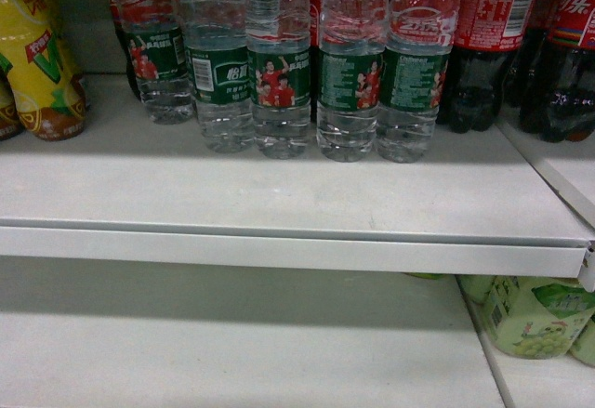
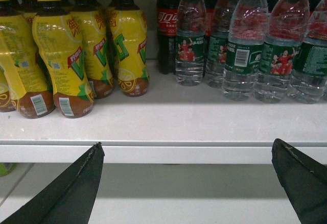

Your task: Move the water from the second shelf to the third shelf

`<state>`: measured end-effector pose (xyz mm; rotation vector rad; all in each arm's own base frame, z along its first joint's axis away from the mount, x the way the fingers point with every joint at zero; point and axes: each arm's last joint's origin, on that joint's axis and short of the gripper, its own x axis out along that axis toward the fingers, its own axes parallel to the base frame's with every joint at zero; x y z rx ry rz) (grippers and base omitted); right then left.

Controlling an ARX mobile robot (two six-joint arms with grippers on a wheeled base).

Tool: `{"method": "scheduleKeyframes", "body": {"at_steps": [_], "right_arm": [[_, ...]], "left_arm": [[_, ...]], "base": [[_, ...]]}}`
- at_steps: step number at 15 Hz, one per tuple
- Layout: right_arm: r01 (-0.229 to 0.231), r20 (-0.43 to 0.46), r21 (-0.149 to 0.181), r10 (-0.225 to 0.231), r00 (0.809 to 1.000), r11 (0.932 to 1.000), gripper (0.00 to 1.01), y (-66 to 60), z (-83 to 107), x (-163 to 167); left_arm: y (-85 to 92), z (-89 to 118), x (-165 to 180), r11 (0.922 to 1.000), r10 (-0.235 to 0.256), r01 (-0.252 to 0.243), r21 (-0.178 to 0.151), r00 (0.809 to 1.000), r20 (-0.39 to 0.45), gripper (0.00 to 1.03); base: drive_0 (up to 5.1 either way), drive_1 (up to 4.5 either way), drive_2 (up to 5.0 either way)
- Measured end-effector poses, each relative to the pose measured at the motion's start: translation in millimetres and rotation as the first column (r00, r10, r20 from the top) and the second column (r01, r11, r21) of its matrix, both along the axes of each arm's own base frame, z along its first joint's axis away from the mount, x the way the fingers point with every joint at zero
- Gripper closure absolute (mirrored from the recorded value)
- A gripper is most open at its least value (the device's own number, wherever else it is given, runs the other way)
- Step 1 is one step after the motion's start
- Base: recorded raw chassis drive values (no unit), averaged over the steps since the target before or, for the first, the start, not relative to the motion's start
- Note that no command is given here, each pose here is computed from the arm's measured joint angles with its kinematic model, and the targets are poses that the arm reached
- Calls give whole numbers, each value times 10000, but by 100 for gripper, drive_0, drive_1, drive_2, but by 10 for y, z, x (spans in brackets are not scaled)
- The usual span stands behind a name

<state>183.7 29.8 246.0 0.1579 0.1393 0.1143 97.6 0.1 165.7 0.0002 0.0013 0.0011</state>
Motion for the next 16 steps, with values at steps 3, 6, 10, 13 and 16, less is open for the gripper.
{"method": "scheduleKeyframes", "body": {"at_steps": [3, 6, 10, 13, 16], "right_arm": [[692, 331, 672, -715, 9969, 9953, 58, -206, 78, -206], [412, 484, 965, -460, 9978, 9945, 58, -307, 124, -358], [-445, 559, 1036, 389, 9977, 9936, 58, -205, 151, -478], [-469, 360, 1088, 432, 9984, 9930, 58, -177, 136, -495], [-445, 214, 1095, 424, 9989, 9930, 58, -185, 122, -496]], "left_arm": [[0, 0, 0, 10000, 0, 0, 0, 10000, -4, 5], [0, 0, 0, 10000, 4, -4, 0, 10000, -4, 5], [0, 0, 0, 10000, 0, 0, 0, 10000, -4, 5], [0, 0, 0, 10000, 0, 0, 0, 10000, 0, 5], [0, 0, 0, 10000, 0, 0, 0, 10000, -4, 5]], "base": [[0, 0, 0], [0, 0, 0], [0, 0, 0], [0, 0, 0], [0, 0, 0]]}}
